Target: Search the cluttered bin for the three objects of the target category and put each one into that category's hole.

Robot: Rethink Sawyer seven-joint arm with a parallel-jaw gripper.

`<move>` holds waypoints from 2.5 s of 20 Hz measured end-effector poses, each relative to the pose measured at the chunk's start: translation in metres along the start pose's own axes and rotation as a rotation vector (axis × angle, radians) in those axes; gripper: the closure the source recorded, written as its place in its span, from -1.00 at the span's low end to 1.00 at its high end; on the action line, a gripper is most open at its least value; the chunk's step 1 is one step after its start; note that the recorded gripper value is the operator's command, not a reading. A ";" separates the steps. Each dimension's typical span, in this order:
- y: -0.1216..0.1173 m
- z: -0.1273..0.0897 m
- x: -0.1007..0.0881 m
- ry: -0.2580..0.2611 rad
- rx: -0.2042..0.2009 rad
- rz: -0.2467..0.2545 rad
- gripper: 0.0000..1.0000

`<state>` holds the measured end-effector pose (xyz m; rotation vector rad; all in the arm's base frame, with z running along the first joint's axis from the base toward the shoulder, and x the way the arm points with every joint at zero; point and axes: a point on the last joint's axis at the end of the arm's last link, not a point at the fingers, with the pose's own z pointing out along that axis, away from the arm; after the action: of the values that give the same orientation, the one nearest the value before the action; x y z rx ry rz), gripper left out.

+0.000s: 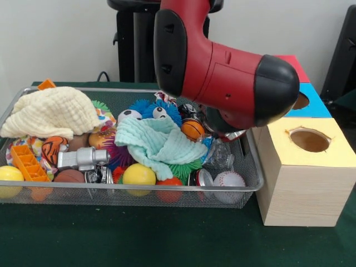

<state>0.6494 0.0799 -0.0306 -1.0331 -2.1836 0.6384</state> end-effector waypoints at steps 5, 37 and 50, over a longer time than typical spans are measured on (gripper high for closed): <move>-0.010 -0.010 0.005 0.050 0.107 0.001 -1.00; 0.017 -0.028 -0.007 -0.238 -0.314 0.028 -1.00; 0.031 -0.001 -0.003 -0.203 -0.290 0.024 -1.00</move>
<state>0.6669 0.0957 -0.0512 -1.1870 -2.4984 0.4618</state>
